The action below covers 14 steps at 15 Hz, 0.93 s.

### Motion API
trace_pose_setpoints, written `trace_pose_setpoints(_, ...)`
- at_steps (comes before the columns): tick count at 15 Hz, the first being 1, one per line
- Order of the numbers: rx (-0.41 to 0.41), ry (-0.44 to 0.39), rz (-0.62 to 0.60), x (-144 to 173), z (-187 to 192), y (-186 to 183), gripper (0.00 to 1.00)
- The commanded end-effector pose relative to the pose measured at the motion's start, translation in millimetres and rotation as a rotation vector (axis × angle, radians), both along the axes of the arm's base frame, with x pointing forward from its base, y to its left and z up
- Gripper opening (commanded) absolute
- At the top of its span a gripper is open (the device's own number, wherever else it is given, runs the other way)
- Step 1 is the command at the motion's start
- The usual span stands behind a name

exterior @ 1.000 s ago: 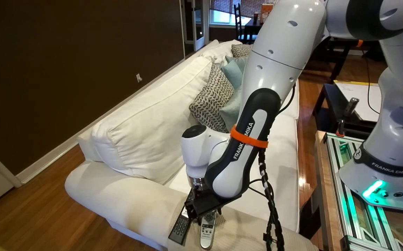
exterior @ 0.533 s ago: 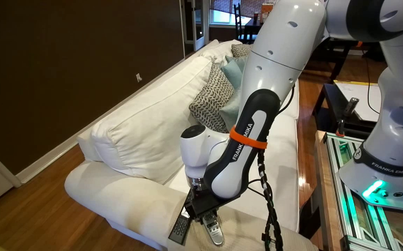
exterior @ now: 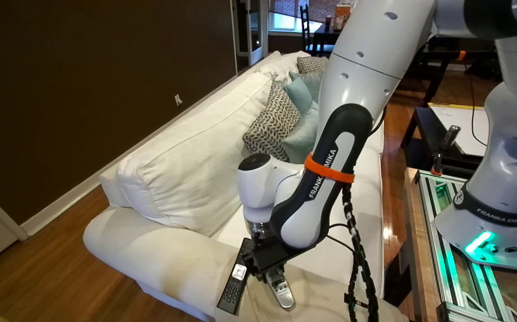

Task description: Put the grey remote control on the seat of the sofa then place the blue pillow over the grey remote.

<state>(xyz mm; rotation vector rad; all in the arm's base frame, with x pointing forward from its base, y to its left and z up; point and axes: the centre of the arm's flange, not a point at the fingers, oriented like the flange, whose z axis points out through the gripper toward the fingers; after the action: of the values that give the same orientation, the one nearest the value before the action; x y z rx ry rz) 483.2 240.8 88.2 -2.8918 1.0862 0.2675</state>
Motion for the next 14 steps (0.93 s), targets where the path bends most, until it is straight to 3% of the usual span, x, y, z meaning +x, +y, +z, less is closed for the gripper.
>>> trace_pose_setpoints(1, -0.015, 0.009, -0.005, -30.2, 36.7, -38.9, 0.29)
trace_pose_setpoints(11, 0.022, 0.005, -0.139, -48.4, 51.9, -181.3, 0.29)
trace_pose_setpoints(12, 0.054, -0.002, -0.16, -46.0, 50.6, -190.6, 0.29)
trace_pose_setpoints(13, 0.015, 0.025, -0.144, -38.3, 46.8, -173.9, 0.54)
trace_pose_setpoints(14, 0.026, 0.022, -0.153, -37.9, 47.5, -183.7, 0.54)
